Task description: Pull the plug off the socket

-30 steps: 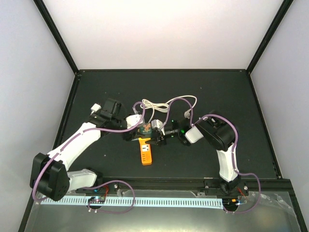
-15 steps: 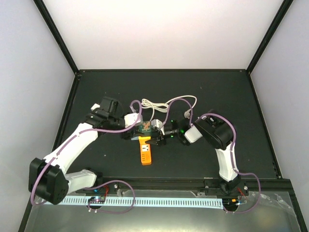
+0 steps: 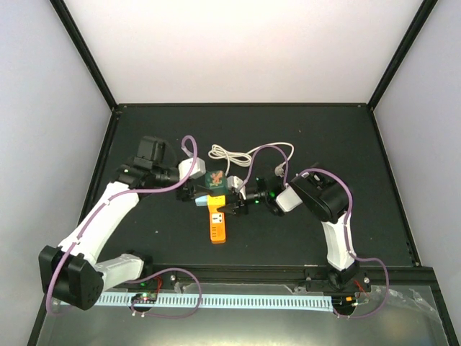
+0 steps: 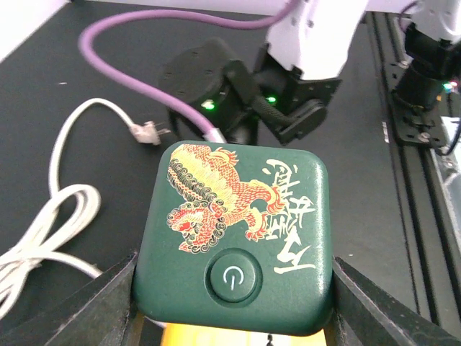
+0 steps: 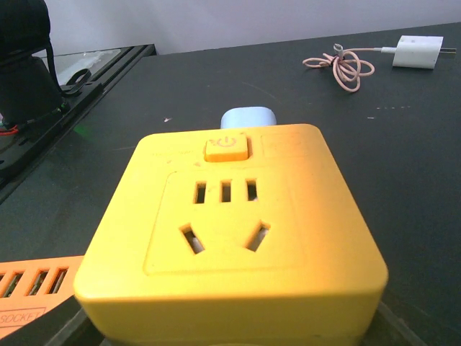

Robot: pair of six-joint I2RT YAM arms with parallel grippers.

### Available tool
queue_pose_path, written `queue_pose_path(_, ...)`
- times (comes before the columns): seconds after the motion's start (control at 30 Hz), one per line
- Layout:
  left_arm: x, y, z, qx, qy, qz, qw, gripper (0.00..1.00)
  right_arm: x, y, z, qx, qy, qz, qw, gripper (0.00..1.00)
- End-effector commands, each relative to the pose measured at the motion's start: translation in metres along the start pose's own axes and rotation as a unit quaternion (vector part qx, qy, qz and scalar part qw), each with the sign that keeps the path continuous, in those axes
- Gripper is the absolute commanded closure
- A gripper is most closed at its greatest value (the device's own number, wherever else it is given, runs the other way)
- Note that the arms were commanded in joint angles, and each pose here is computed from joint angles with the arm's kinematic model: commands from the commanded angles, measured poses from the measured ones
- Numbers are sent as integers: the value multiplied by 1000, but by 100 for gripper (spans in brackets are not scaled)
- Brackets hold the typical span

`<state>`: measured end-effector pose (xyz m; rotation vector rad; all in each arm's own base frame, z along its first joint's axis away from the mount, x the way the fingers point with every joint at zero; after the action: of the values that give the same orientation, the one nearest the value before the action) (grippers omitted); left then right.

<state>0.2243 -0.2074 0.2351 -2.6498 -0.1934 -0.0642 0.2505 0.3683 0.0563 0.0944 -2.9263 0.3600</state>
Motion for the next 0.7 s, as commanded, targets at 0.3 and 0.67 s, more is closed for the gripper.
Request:
queue_pose_path(0.3, 69, -66, -10, 125, -39, -123, 984, 97, -6, -9, 50, 62, 81, 53, 993, 40)
queue_pose_path(0.67, 133, -94, 26, 246, -104, -184, 946, 96, 0, -14, 35, 32, 59, 52, 996, 3)
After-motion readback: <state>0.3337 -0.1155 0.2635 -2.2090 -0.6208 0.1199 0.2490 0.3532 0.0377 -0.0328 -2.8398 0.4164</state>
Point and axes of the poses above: each gripper's point midway between its finger pads, its own y axis out along the fingers, its own x axis along the line the jaws close on, z = x × y, the point moved 1 cm from there along -y, back along the fingers, and after that the axes turned 5 degrees about y, right-handed, at the moved point
